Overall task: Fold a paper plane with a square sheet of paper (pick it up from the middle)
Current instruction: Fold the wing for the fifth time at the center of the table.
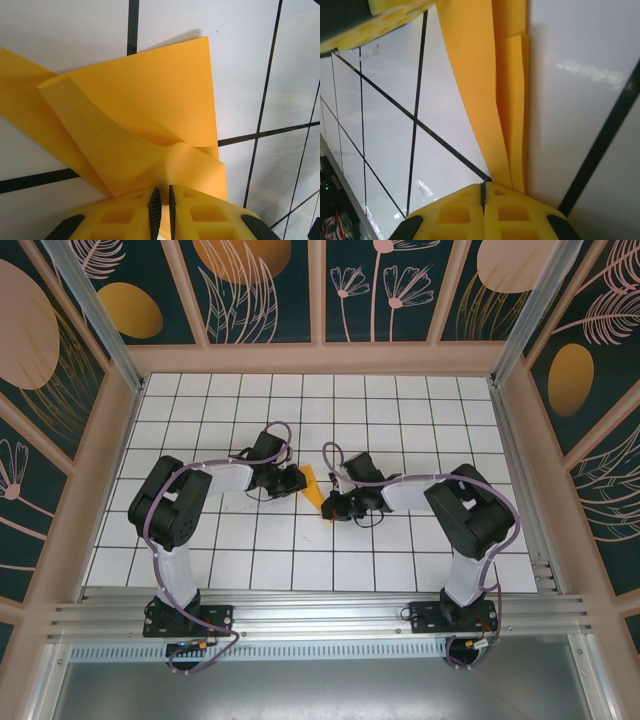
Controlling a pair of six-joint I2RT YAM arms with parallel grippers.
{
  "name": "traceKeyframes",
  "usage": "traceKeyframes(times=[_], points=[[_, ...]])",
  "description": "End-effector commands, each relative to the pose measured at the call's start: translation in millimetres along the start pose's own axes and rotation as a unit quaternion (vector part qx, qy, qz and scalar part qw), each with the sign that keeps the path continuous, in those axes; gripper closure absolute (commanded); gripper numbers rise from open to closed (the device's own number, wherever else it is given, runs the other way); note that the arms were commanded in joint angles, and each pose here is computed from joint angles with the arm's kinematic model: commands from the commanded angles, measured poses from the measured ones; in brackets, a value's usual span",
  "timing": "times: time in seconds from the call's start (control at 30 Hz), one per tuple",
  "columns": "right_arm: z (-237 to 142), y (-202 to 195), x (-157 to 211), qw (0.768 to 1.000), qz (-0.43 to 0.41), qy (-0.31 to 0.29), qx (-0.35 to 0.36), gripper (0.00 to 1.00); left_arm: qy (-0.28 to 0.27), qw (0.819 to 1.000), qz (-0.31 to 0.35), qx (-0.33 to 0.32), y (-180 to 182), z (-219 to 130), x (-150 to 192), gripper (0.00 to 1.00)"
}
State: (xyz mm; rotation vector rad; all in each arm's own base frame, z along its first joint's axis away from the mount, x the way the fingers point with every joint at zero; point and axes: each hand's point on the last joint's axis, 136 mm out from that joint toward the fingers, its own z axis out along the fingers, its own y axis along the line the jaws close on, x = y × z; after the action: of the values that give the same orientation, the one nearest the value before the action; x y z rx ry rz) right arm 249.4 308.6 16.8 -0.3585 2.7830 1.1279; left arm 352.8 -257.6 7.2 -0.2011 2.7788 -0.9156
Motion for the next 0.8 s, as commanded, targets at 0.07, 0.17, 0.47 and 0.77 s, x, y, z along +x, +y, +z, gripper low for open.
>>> traceKeyframes(times=[0.07, 0.17, 0.47, 0.77], points=[[-7, -30, 60, 0.994, 0.051, 0.081, 0.045, 0.95, 0.005, 0.990, -0.015, -0.138, 82, 28, 17, 0.81], [-12, -32, 64, 0.994, 0.051, 0.081, 0.051, 0.95, 0.005, 0.991, -0.014, -0.136, 81, 27, 17, 0.81], [-55, 43, -17, 0.998, -0.020, -0.053, -0.017, 0.88, 0.004, 0.992, -0.011, -0.128, 77, 25, 17, 0.81], [-7, 26, -48, 1.000, 0.000, -0.026, 0.007, 0.91, 0.004, 0.992, -0.012, -0.122, 73, 26, 15, 0.82]])
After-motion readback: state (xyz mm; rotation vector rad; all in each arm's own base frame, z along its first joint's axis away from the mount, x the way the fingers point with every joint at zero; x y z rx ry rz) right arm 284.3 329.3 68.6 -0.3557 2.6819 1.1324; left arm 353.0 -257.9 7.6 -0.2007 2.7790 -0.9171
